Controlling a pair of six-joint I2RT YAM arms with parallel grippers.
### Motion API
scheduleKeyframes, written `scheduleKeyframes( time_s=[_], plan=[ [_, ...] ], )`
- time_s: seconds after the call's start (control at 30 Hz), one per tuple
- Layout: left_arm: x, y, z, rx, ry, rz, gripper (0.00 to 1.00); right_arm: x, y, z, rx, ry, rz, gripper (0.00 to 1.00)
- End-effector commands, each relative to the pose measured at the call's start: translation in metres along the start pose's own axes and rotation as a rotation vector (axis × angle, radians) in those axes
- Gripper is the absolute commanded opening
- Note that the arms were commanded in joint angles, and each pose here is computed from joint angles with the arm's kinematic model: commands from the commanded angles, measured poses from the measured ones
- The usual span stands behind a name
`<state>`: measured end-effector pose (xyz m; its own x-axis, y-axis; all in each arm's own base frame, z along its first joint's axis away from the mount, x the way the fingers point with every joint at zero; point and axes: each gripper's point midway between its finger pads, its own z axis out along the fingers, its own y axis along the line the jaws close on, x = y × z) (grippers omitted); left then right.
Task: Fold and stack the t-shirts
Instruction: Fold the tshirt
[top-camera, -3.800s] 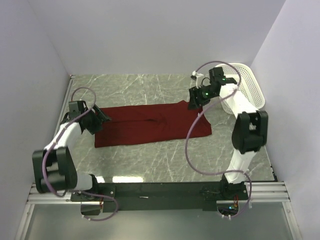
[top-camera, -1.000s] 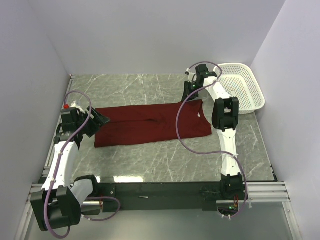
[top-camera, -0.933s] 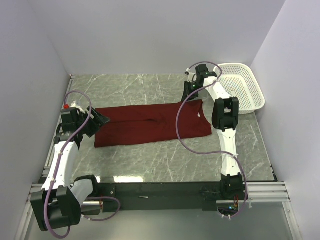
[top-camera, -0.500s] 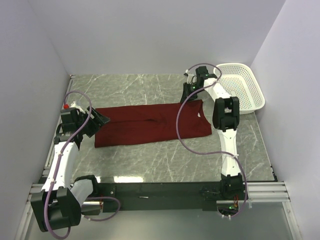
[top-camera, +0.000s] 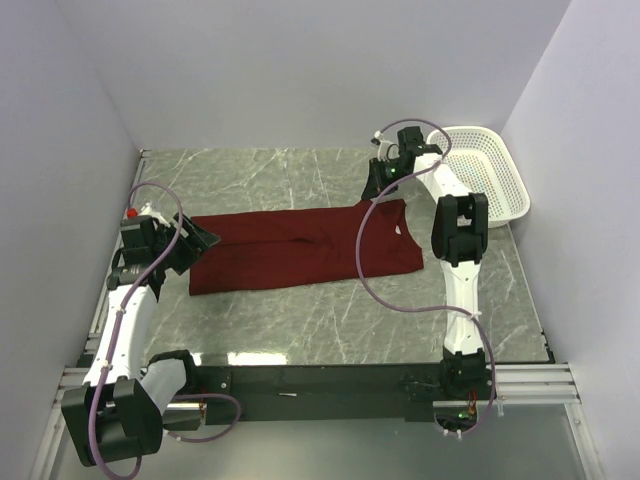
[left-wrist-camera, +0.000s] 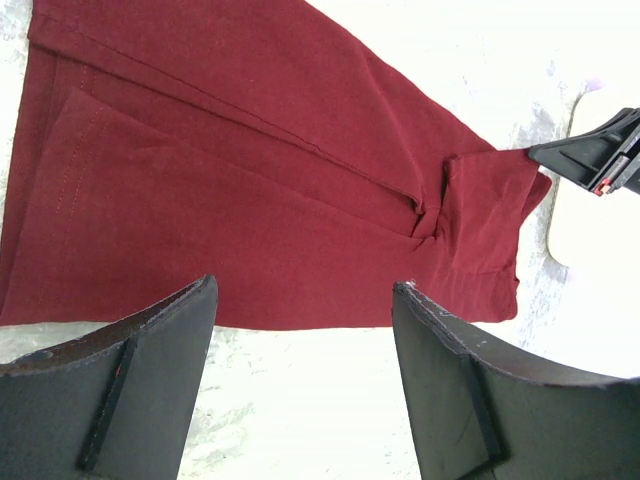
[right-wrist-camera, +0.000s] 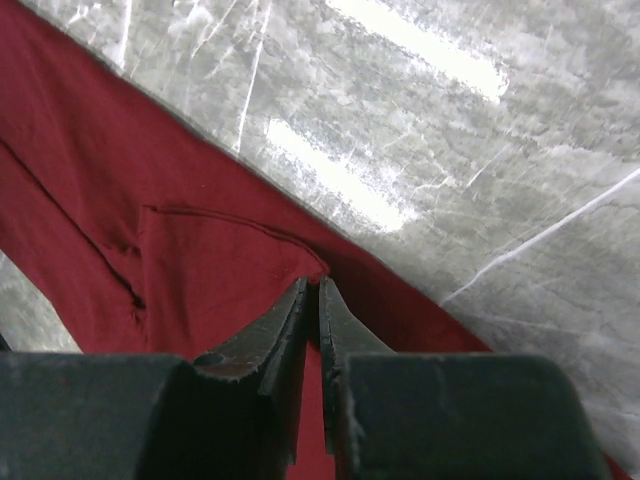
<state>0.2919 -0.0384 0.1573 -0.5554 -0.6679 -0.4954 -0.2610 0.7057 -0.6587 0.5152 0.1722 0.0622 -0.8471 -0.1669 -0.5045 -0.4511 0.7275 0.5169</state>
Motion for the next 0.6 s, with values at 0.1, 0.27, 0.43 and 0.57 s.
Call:
scheduleKeyframes(
  time_s=[0.1,0.27,0.43,0.57],
  plan=[
    [-0.001,-0.007,-0.006,0.032,-0.009,0.014,0.76,-0.019,0.023,-0.027,-0.044,-0.069,-0.094,0.16],
    [-0.001,-0.008,-0.006,0.037,-0.008,0.01,0.76,-0.011,0.029,-0.032,-0.072,-0.054,-0.142,0.18],
    [-0.001,-0.008,-0.006,0.039,-0.007,0.01,0.76,-0.003,0.034,-0.037,-0.089,-0.03,-0.2,0.19],
    [0.002,-0.007,-0.005,0.043,-0.001,0.005,0.76,-0.004,0.034,-0.04,-0.087,-0.039,-0.206,0.2]
  ],
)
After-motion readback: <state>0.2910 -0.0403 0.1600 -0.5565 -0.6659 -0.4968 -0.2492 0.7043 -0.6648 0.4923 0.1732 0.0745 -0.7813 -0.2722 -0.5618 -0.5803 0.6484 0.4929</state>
